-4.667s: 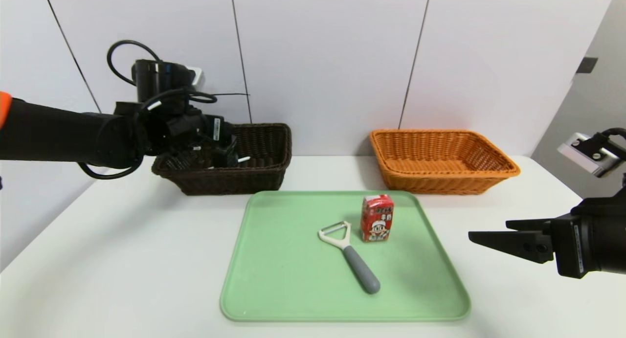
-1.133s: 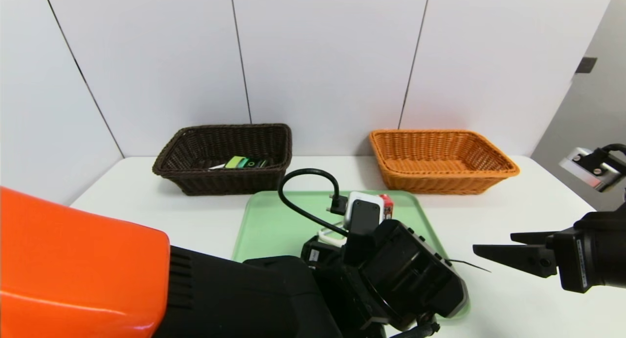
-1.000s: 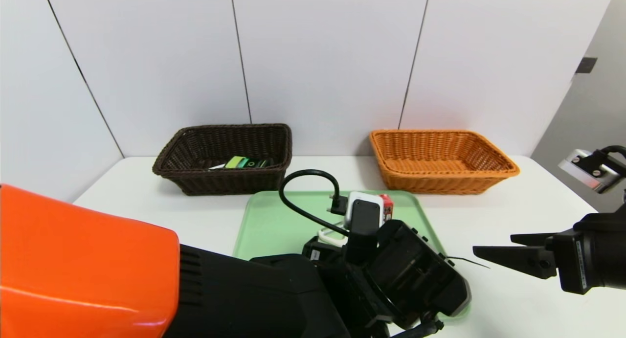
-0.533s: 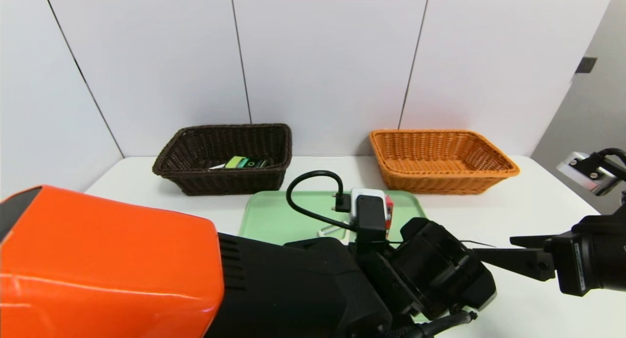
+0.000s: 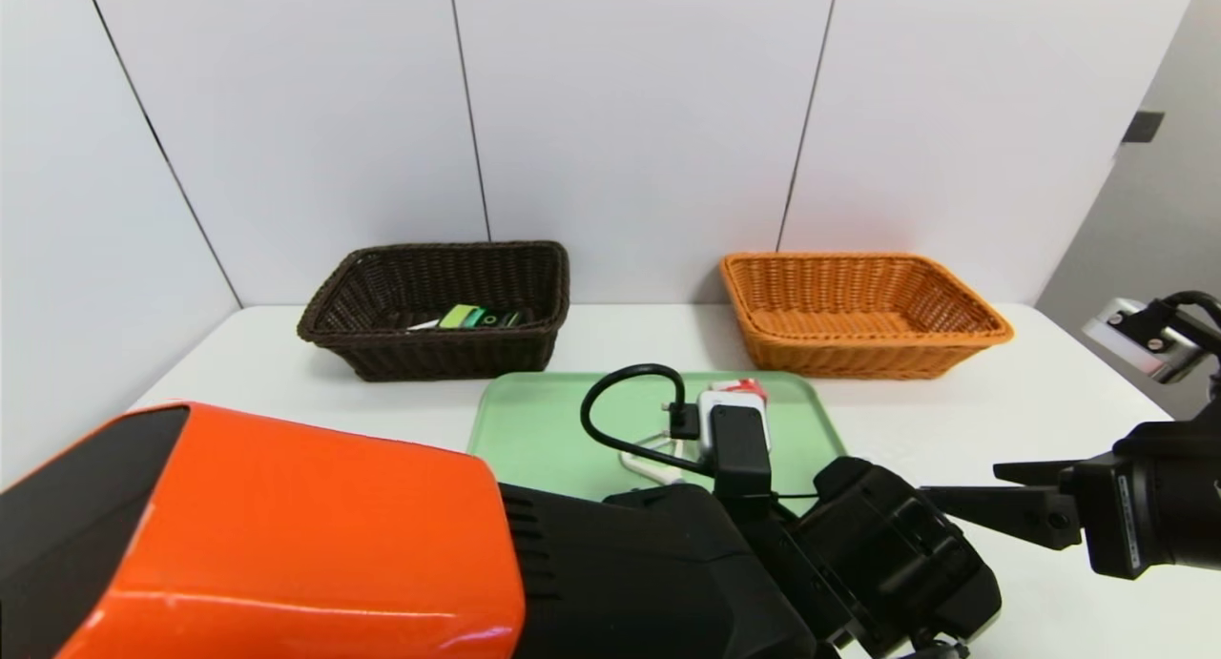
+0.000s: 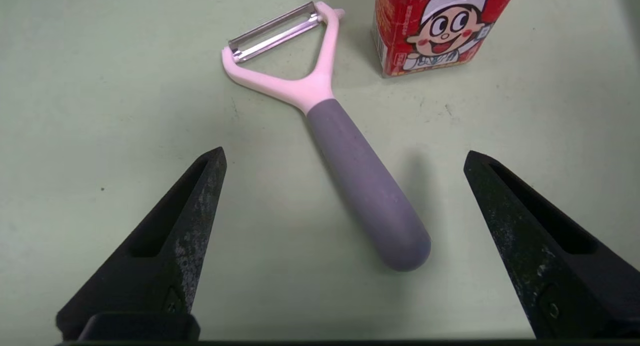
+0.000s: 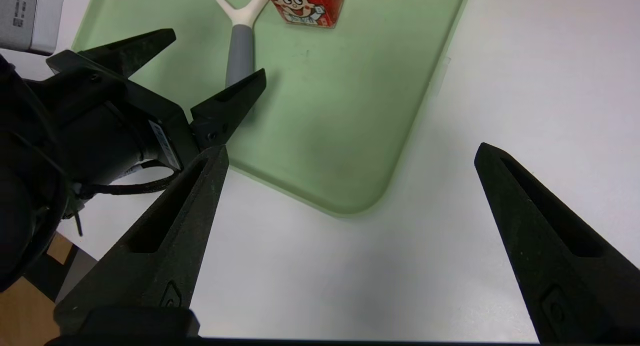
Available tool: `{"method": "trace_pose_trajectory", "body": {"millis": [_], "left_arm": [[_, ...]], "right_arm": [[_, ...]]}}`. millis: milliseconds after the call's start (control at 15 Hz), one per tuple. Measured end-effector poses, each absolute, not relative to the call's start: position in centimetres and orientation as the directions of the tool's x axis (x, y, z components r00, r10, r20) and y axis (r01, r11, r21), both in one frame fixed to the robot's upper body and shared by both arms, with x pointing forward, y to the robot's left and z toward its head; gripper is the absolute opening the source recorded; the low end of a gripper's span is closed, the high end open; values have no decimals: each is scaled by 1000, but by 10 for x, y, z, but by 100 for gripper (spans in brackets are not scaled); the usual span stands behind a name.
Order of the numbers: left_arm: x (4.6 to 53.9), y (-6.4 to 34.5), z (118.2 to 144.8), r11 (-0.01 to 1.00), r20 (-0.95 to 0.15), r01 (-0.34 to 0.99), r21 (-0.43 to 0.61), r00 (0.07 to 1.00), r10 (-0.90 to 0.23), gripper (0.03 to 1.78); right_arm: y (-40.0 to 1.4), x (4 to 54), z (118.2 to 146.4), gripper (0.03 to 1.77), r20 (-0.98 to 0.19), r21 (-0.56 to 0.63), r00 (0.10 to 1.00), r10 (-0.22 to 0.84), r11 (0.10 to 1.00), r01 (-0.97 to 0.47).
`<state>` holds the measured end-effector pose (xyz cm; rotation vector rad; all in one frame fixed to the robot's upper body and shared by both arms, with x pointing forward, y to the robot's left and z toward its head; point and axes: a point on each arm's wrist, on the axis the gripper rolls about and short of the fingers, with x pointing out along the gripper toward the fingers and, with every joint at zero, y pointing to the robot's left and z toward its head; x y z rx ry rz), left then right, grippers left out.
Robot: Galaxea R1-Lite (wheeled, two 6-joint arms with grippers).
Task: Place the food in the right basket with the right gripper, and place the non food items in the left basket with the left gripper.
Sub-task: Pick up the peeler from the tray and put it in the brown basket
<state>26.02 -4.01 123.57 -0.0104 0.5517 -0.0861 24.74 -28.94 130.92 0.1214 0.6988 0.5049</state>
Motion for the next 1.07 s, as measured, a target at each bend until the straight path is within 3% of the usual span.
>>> {"method": "trace_pose_trajectory", "body": {"millis": [1067], "left_arm": [[275,-39,1217,999,-542,42,-4,839,-37,169]], "right_arm": [[-290,246,1310,170,-581,269,656,481,875,-403]]}}
